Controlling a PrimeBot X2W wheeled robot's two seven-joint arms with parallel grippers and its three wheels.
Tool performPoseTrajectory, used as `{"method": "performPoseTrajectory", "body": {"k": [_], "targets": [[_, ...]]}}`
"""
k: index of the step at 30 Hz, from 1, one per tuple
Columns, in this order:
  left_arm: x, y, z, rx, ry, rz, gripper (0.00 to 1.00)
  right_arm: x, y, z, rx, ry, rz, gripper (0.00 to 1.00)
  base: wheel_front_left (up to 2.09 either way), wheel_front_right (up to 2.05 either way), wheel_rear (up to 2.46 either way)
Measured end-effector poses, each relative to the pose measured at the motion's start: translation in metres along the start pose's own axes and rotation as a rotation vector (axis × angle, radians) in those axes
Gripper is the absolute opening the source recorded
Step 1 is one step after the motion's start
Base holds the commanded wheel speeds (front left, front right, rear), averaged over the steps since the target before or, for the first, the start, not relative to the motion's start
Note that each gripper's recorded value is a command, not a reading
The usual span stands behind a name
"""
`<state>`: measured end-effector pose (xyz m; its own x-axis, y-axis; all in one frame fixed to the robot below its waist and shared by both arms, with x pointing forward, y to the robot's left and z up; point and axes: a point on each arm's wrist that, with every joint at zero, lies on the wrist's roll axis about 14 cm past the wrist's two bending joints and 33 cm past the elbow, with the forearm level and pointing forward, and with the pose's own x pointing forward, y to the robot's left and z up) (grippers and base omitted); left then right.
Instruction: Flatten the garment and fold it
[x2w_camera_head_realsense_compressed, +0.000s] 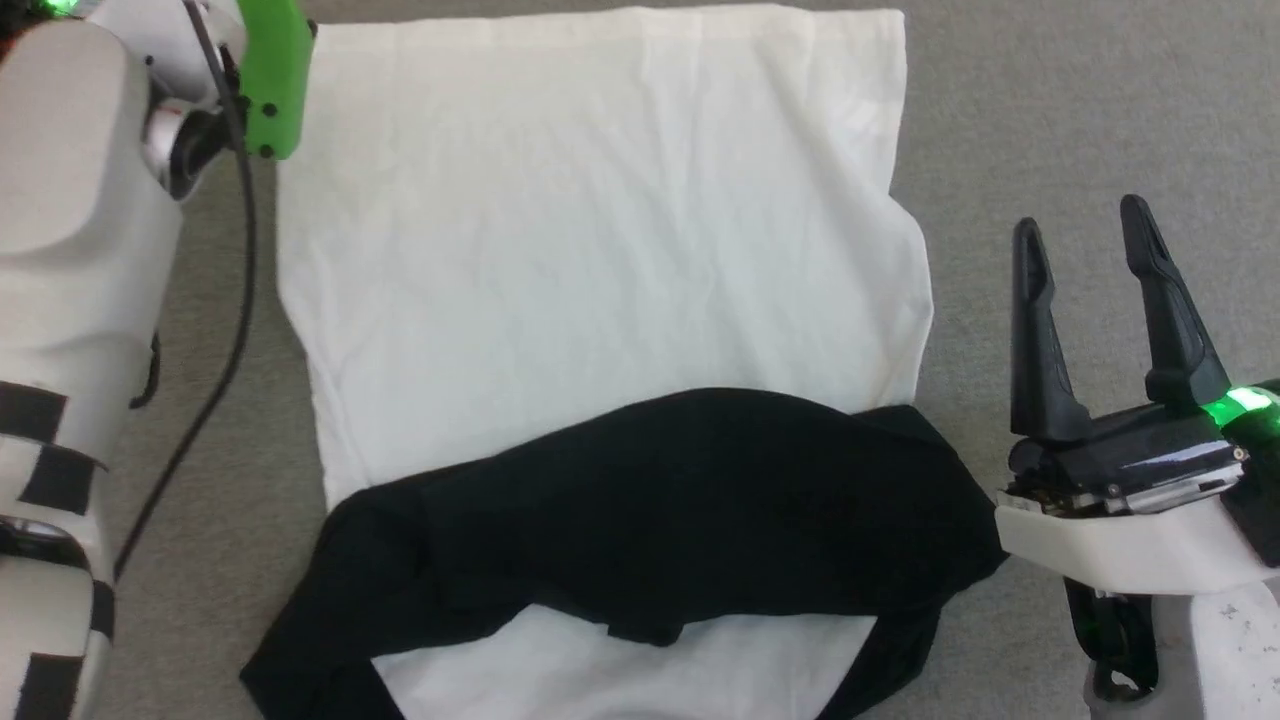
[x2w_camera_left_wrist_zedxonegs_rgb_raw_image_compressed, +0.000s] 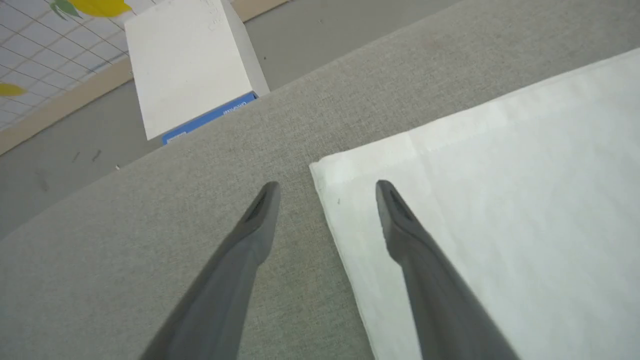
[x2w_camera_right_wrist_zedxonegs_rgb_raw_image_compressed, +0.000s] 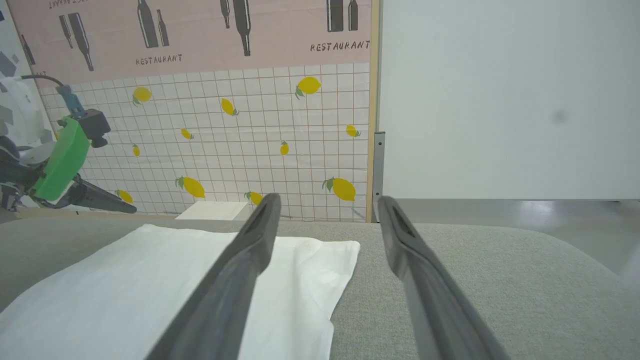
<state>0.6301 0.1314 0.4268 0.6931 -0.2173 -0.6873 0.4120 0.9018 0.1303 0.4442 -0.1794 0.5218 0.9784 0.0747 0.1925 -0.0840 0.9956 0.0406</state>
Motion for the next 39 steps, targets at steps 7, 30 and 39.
{"method": "performPoseTrajectory", "body": {"k": [7,30,39], "targets": [[0.028,-0.009,-0.050,-0.011,0.308,-0.084,1.00,-0.003,-0.004,-0.026,-0.026,0.077,-0.006,1.00,0.00,0.00,0.00],[-0.022,-0.030,-0.026,0.185,0.162,-0.155,0.00,0.039,-0.028,0.034,-0.184,-0.108,0.028,1.00,0.00,0.00,0.00],[-0.062,-0.021,-0.017,0.210,0.052,-0.132,0.00,0.107,-0.032,0.037,-0.241,0.114,0.097,1.00,0.00,0.00,0.00]]}}
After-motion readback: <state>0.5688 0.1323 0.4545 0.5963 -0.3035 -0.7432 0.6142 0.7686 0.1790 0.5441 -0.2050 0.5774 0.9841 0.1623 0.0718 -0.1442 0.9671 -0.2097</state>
